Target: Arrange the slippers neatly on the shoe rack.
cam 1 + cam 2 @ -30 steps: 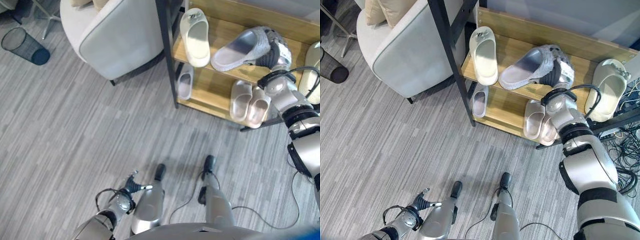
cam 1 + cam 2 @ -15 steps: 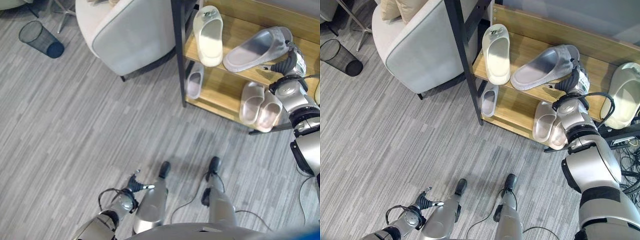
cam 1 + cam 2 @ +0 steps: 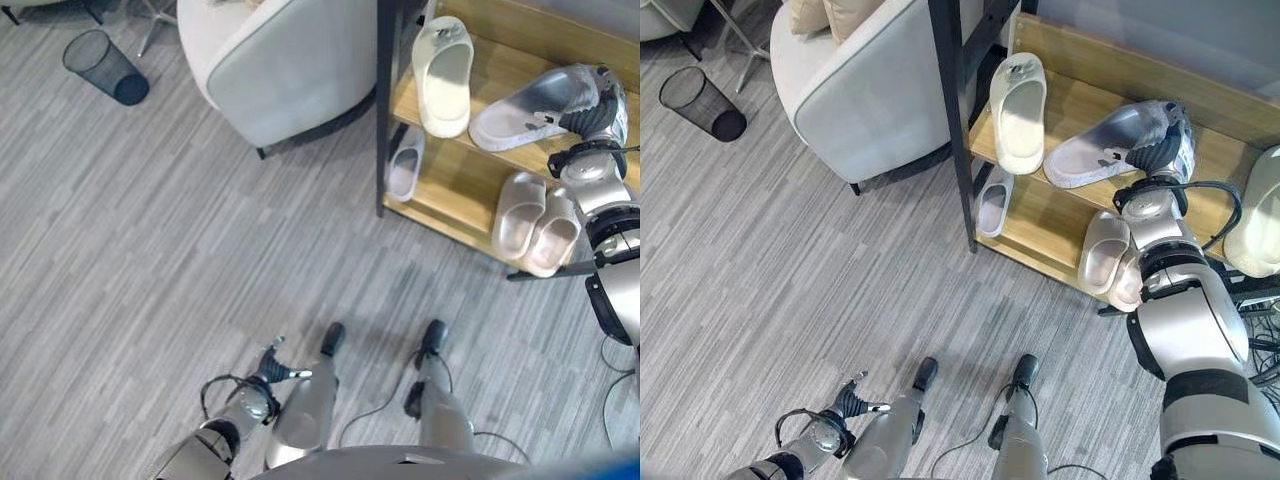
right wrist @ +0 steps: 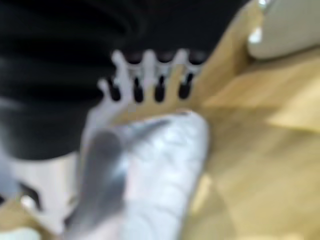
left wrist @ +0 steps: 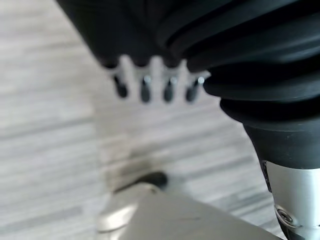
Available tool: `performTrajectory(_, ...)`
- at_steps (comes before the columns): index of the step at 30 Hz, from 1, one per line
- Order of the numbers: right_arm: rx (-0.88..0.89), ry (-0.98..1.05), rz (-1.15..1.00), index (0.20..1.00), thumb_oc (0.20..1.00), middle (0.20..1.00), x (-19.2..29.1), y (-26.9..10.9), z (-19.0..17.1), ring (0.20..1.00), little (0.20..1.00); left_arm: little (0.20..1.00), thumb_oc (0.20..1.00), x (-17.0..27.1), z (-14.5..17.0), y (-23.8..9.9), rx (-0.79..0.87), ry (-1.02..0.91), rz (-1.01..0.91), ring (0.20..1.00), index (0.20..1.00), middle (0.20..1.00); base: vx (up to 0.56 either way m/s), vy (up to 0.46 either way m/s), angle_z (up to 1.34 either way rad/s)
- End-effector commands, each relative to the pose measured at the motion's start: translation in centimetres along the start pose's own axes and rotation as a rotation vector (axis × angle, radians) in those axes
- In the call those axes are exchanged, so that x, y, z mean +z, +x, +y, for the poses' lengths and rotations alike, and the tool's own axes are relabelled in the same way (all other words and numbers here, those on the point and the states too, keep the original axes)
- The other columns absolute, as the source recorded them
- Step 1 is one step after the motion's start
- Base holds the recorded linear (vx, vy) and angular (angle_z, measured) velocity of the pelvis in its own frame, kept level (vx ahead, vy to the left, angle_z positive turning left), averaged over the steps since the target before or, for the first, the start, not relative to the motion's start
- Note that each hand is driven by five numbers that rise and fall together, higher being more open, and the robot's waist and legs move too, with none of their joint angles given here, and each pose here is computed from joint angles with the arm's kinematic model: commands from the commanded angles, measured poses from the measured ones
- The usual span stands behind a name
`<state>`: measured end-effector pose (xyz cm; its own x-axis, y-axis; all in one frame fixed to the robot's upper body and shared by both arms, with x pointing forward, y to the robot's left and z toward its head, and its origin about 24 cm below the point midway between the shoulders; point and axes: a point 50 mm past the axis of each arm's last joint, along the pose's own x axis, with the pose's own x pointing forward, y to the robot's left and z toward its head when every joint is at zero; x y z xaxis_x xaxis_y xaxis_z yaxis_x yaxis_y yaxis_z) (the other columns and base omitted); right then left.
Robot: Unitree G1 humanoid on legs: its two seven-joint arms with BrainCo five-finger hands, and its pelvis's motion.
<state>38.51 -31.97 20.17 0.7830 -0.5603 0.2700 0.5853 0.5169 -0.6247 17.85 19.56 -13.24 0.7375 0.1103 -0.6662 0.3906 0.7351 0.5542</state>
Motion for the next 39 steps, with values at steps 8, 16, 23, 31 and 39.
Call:
performTrajectory(8,-0.232,0.132,0.014,1.0,1.0,1.0,0.9,2.6,-9.2,1.0,1.0,1.0,1.0,-1.1,0.3,-0.2,0.009,0.01,0.036,1.0,1.0,1.0,0.03,-0.011,0.14)
performTrajectory(16,-0.174,0.142,-0.04,0.2,0.2,0.2,3.4,2.7,-7.5,0.2,0.2,1.0,1.0,0.1,1.9,0.8,0.054,-0.032,0.062,1.0,1.0,1.0,0.01,0.011,0.03)
performTrajectory(23,-0.163,0.127,0.085,0.2,0.2,0.2,-1.2,1.8,-6.5,0.2,0.2,1.0,1.0,-2.1,1.8,-0.1,0.051,-0.06,0.108,1.0,1.0,1.0,-0.01,-0.001,0.05)
performTrajectory(31,-0.079,0.062,-0.049,0.2,0.2,0.2,-3.0,-1.4,-1.2,0.2,0.2,1.0,1.0,-1.7,3.4,0.5,0.1,-0.139,0.125,1.0,1.0,1.0,-0.04,0.001,-0.02)
performTrajectory(39,0.24,-0.202,-0.328,0.2,0.2,0.2,-8.0,-11.8,3.9,0.2,0.2,1.0,1.0,-1.9,3.4,0.3,0.128,-0.218,0.131,1.0,1.0,1.0,0.0,-0.181,-0.14)
